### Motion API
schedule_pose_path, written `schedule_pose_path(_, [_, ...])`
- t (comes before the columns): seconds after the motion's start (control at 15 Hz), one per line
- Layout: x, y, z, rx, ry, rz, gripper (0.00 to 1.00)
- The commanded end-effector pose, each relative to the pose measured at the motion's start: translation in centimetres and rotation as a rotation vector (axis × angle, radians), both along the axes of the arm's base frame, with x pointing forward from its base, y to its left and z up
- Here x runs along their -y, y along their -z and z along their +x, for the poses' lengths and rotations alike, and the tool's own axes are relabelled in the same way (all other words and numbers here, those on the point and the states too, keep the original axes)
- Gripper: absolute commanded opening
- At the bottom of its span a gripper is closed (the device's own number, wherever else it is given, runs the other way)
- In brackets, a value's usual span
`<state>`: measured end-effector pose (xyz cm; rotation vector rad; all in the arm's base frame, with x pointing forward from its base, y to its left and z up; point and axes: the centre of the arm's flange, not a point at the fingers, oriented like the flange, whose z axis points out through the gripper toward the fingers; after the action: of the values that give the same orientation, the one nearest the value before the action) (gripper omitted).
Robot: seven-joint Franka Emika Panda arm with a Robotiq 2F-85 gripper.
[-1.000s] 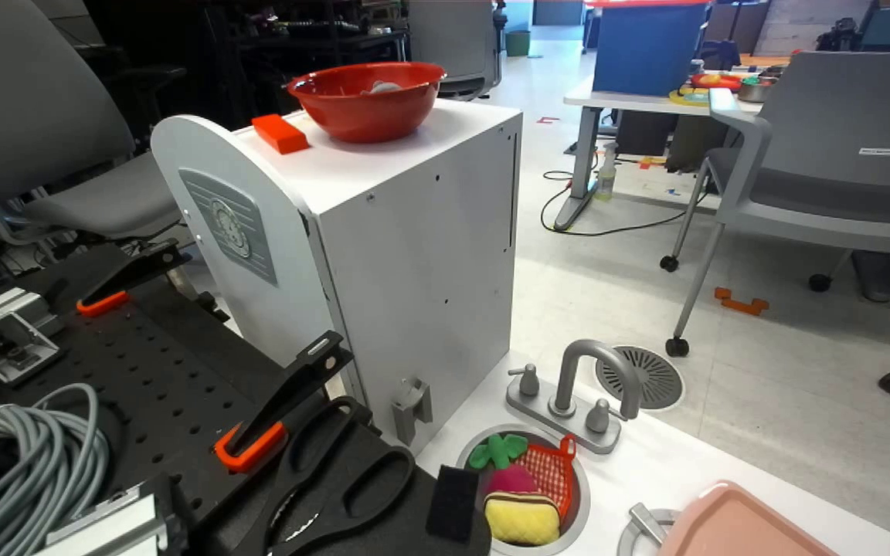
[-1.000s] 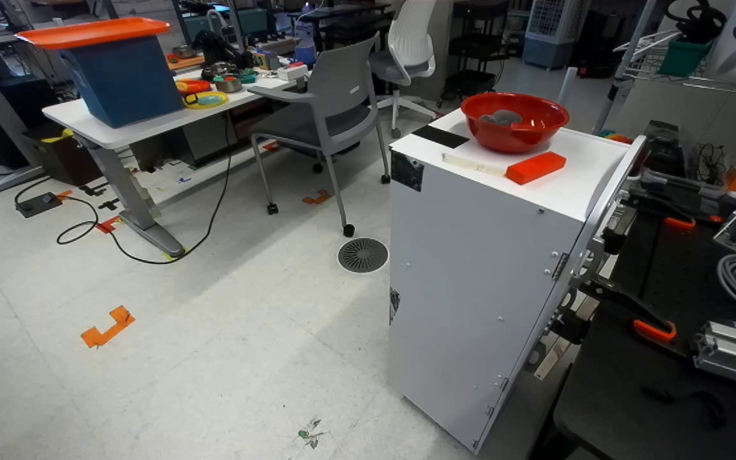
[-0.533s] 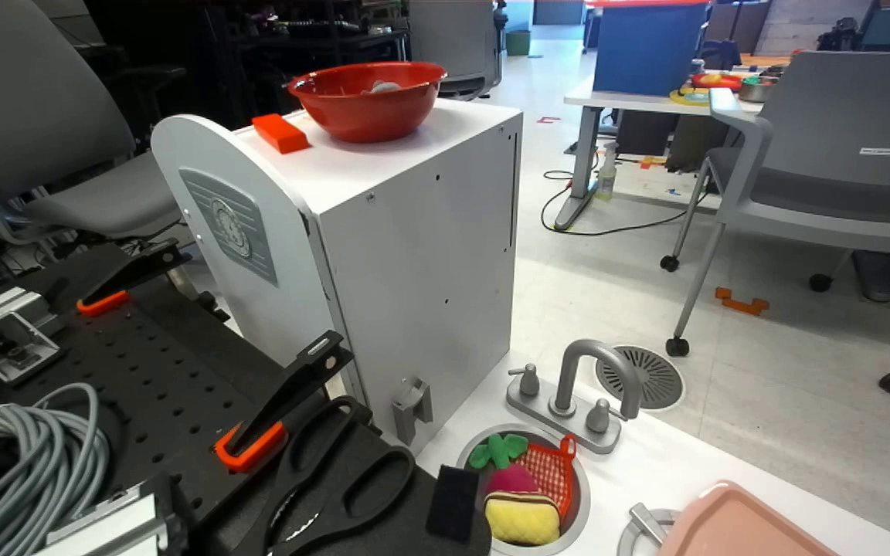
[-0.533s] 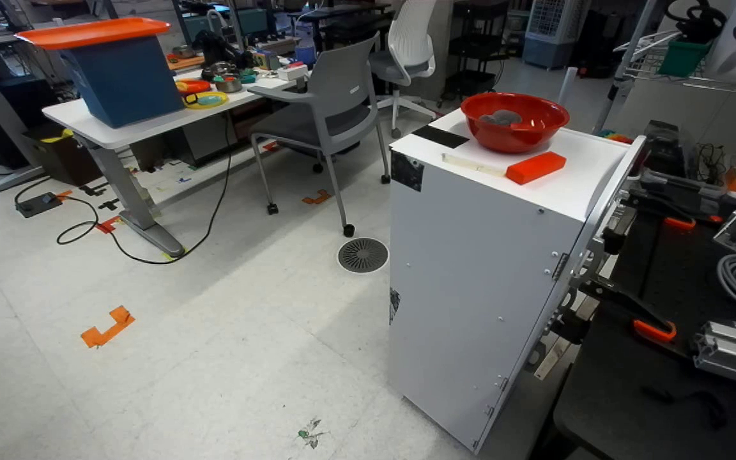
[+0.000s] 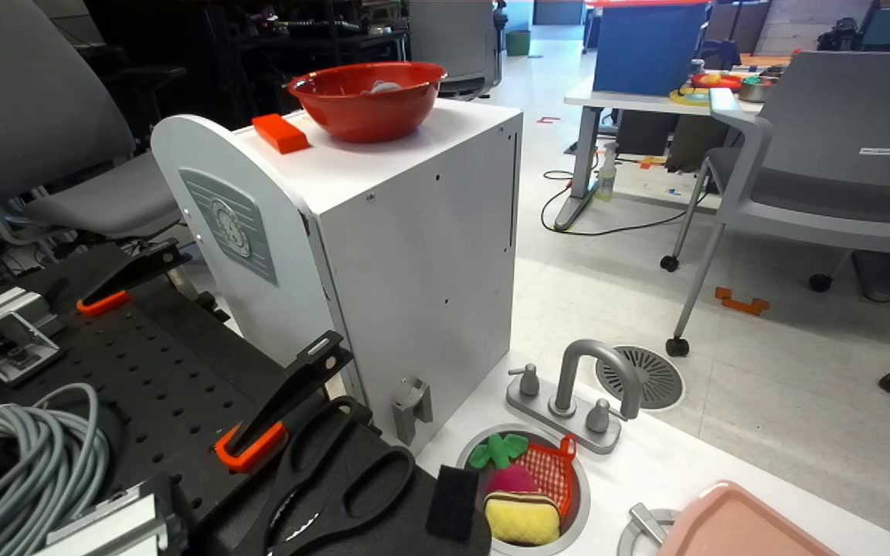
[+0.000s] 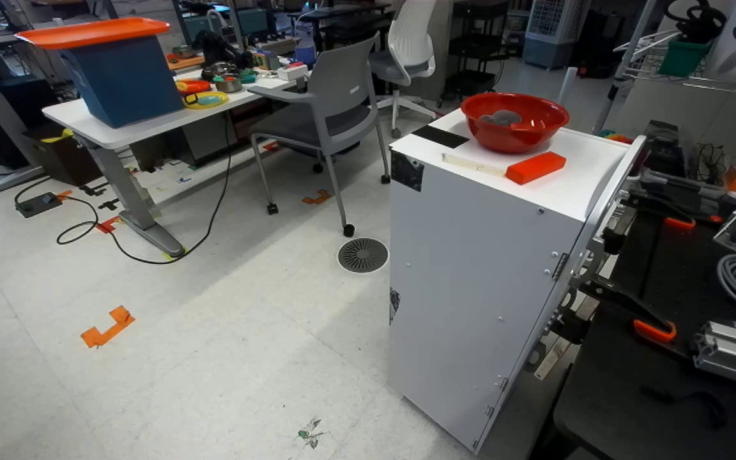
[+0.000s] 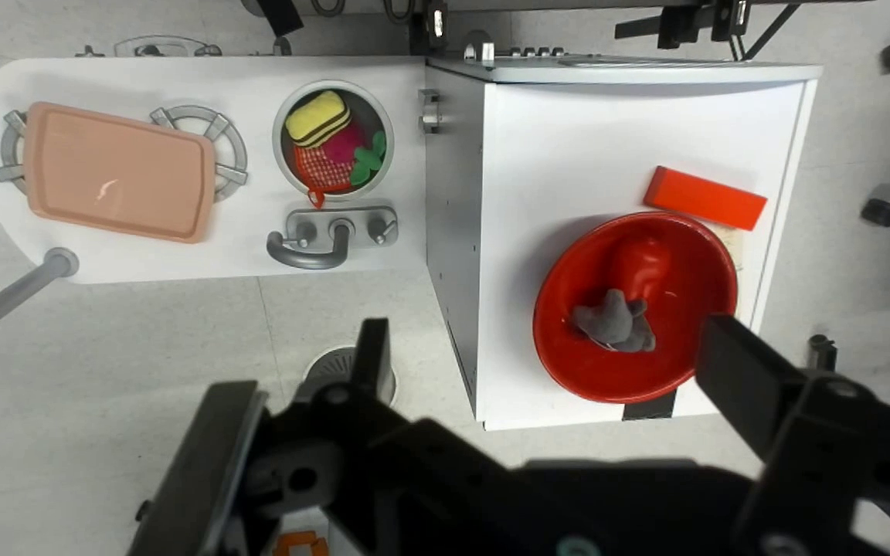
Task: Take the grey out of the red bowl
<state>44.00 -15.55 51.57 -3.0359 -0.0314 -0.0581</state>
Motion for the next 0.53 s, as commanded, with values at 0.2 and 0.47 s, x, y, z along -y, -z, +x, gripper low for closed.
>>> schedule_pose_path(0.2, [-1.6,0.4,1.1,-0.014,-0.044,-0.091,1.00])
schedule_pose_path(0.47, [-4.7,0.7,2.6,-0.021,-0.125,-0.198,1.00])
